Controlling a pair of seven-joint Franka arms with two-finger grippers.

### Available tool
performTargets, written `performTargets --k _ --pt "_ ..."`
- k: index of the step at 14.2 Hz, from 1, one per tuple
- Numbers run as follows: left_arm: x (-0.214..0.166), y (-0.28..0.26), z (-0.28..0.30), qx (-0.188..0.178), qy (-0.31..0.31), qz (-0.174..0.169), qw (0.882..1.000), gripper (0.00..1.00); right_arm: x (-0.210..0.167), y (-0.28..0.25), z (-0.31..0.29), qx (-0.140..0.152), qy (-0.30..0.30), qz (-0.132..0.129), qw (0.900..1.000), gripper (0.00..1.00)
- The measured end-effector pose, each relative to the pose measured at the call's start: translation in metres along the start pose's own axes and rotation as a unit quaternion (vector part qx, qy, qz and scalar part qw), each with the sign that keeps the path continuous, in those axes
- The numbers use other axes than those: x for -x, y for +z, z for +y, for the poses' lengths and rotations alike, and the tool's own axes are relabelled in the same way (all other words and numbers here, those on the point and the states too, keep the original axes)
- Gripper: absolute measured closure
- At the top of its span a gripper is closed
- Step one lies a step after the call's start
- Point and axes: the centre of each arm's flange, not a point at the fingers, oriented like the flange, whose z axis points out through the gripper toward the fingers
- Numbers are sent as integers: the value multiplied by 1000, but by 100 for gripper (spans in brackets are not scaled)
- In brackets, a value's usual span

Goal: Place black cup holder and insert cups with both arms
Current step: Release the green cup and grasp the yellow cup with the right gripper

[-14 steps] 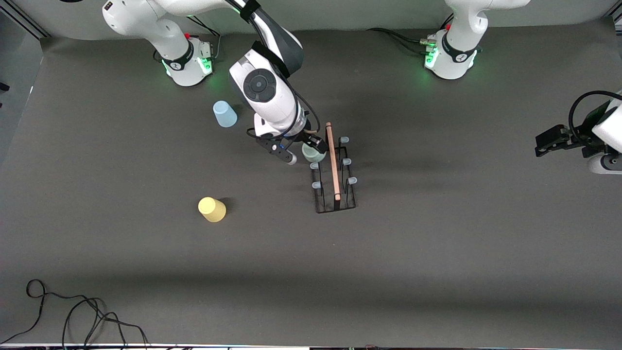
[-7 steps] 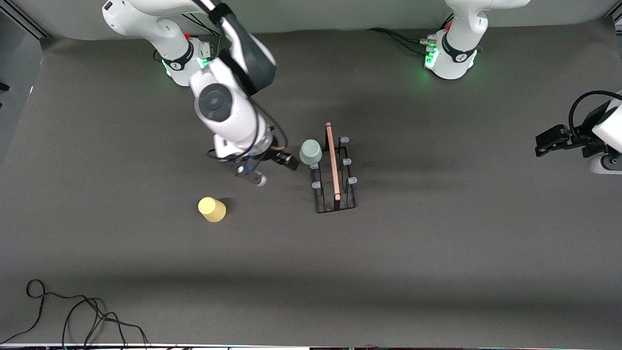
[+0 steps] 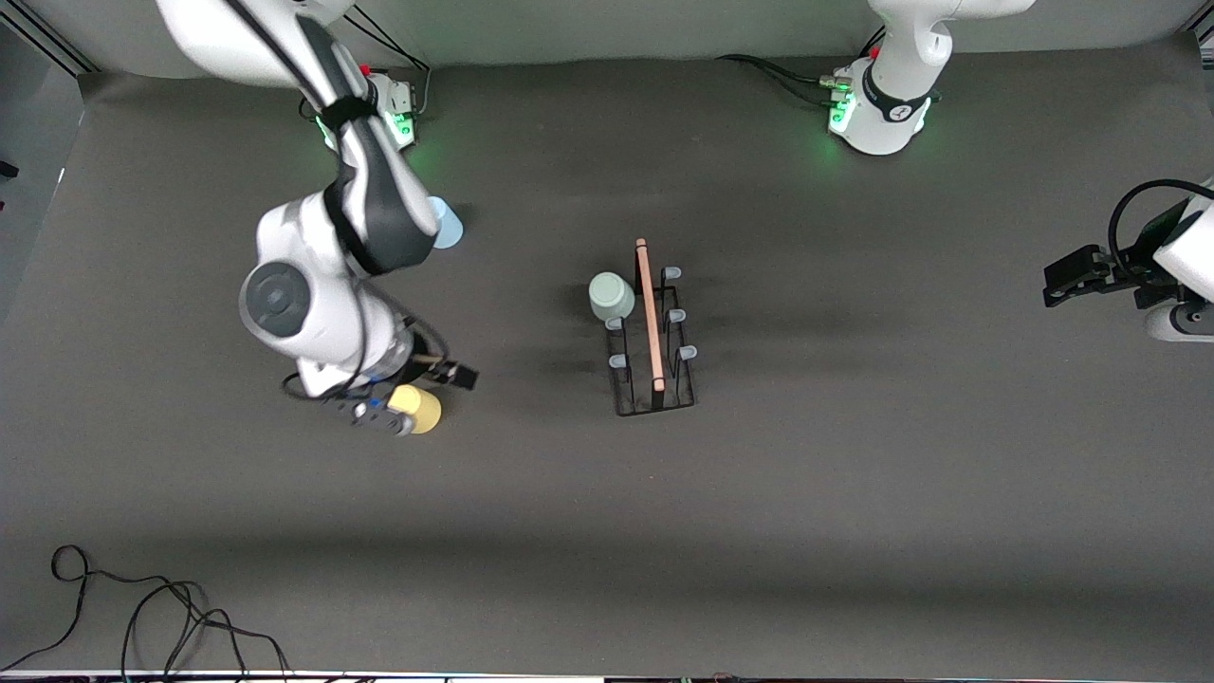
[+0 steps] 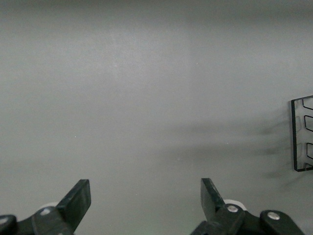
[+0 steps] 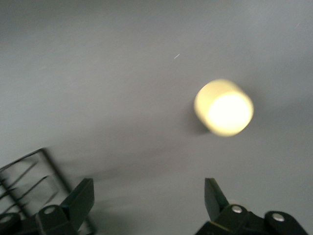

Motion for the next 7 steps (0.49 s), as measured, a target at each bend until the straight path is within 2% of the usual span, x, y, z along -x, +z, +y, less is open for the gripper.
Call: performTargets --k 3,7 --pt "0 0 0 0 0 0 1000 0 -41 25 52 9 -10 -2 1000 0" --pt "0 1 0 0 0 0 1000 0 -48 84 49 32 -15 -8 999 0"
